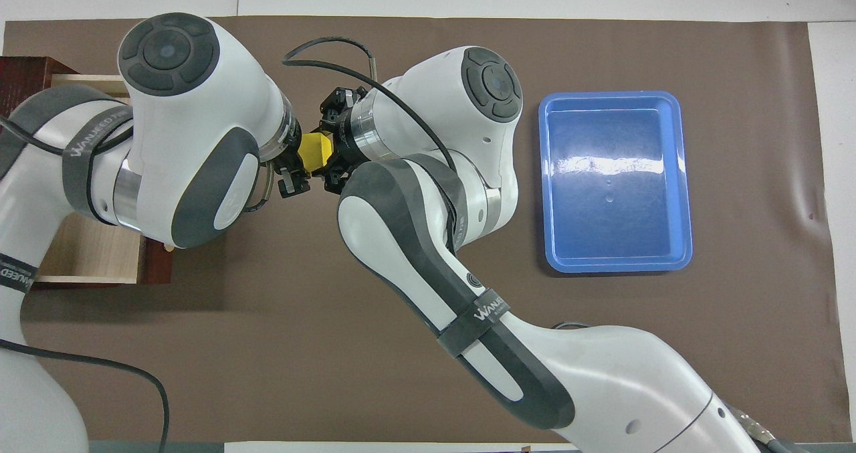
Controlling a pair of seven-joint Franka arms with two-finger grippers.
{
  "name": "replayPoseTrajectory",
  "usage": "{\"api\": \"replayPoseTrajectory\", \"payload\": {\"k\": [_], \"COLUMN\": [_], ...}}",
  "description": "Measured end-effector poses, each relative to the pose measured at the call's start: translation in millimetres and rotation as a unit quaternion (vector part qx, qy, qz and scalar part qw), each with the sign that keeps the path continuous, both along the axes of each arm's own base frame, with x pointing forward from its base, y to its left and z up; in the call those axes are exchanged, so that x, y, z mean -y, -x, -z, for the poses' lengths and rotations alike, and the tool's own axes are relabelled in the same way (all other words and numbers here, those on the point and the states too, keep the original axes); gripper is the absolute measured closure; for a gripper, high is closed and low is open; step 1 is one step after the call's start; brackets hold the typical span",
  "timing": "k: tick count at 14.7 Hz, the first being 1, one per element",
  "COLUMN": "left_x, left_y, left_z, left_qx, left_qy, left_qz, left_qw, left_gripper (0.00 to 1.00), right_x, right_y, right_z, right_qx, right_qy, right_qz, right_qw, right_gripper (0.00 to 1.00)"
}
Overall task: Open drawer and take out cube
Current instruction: 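Grasp the cube with the right gripper and open the left gripper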
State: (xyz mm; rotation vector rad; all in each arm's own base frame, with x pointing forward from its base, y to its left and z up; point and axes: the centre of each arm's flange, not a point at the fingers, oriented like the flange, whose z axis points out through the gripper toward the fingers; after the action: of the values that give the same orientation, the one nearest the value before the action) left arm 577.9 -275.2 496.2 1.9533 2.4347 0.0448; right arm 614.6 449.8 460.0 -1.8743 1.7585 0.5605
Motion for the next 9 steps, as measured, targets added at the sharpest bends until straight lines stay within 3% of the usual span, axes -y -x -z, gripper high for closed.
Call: {"api": "replayPoseTrajectory", "payload": {"k": [1, 5, 9], "left_x": [0.3, -0.5, -20.3], "left_y": [-0.2, -0.6, -6.1], "left_z": [-0.5, -0.5, 9.3], "left_qx": [0.001, 0.001, -0.010], "left_qy": [0.001, 0.001, -0.005], "left_qz": [0.000, -0.001, 0.009], "left_qw": [1.000, 1.000, 1.000], "left_gripper": [0.41, 0.02, 0.00], "right_x": [0.3, 6.8, 17.2], "right_y": [-0.5, -7.5, -15.2], "right_z": [-0.7, -10.9, -13.0], "right_qx": [0.002, 0.019, 0.023], "right_qy": [-0.001, -0.008, -0.006], "right_qz": [0.001, 0.014, 0.023], "right_qw": [1.000, 1.000, 0.999], "right_gripper": [0.44, 0.44, 0.44]}}
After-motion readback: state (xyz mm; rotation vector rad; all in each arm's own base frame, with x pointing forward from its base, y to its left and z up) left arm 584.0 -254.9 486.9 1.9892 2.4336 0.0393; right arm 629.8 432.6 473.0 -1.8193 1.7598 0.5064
